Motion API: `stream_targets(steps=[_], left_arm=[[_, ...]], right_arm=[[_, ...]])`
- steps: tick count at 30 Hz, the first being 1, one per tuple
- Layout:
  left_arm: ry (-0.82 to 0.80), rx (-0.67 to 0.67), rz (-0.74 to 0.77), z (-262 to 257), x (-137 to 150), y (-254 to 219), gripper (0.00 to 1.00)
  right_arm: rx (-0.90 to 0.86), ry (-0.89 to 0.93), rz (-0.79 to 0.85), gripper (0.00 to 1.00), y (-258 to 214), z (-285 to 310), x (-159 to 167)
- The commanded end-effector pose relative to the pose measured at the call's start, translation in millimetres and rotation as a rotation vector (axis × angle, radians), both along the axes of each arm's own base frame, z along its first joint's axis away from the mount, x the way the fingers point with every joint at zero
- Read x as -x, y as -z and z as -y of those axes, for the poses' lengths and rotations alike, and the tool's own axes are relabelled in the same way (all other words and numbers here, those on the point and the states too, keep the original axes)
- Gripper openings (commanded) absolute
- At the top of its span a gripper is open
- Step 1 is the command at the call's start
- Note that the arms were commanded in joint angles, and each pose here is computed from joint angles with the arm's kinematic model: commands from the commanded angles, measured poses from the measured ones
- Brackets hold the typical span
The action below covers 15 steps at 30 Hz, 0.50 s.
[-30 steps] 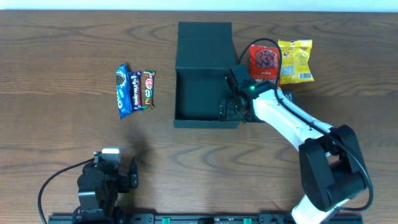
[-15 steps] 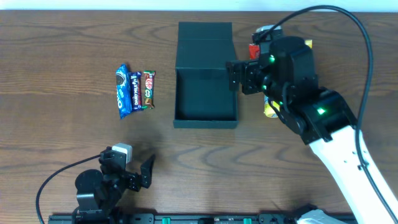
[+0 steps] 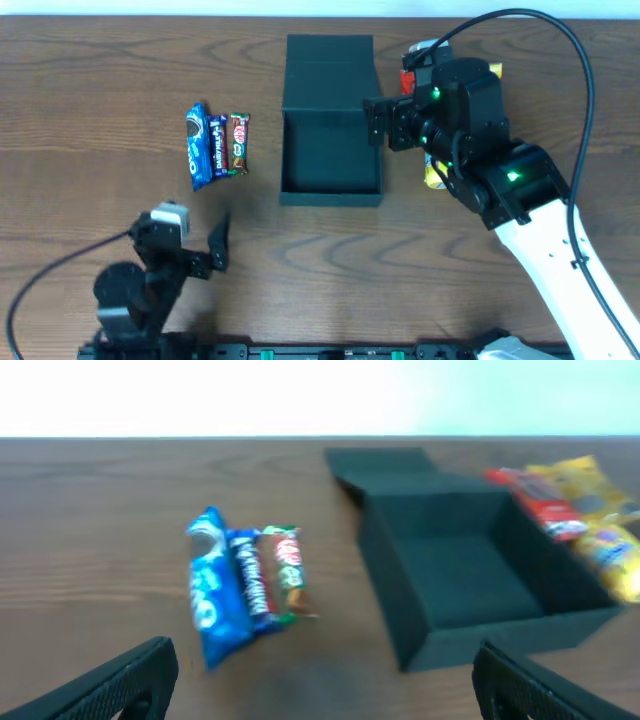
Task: Pack container
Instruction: 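Reach the left gripper to the blue Oreo pack and grasp it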
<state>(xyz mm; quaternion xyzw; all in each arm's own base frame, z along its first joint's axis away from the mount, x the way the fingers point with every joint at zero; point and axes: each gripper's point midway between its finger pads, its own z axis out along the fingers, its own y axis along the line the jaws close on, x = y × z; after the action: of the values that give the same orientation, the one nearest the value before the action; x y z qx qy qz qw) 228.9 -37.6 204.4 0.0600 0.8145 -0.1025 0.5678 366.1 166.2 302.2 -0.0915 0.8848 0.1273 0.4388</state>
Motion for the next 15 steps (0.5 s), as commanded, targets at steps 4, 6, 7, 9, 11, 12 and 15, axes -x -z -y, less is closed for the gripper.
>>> stream_targets(steps=[4, 6, 7, 9, 11, 12, 15], left_arm=[[-0.178, -0.187, -0.200, -44, -40, -13, 0.95], [-0.187, -0.201, -0.281, -48, -56, -8, 0.95], [-0.183, -0.201, -0.317, -48, -64, -5, 0.95], [-0.175, -0.204, -0.386, -49, -81, 4, 0.95], [-0.172, -0.209, -0.443, -50, -95, 18, 0.95], [-0.171, -0.209, -0.458, -51, -102, 26, 0.95], [-0.165, -0.195, -0.492, -49, -116, 44, 0.95]], right_arm=[[0.032, 0.016, 0.007, 0.99, 5, 3, -6], [0.032, 0.017, 0.009, 0.99, 5, 2, -7], [0.034, 0.021, 0.011, 0.99, 5, 3, -8], [0.047, 0.039, 0.012, 0.99, 7, 6, -11], [0.057, 0.053, 0.011, 0.99, 8, 9, -12], [0.058, 0.053, 0.009, 0.99, 9, 9, -13], [0.060, 0.053, 0.006, 0.99, 10, 9, -12]])
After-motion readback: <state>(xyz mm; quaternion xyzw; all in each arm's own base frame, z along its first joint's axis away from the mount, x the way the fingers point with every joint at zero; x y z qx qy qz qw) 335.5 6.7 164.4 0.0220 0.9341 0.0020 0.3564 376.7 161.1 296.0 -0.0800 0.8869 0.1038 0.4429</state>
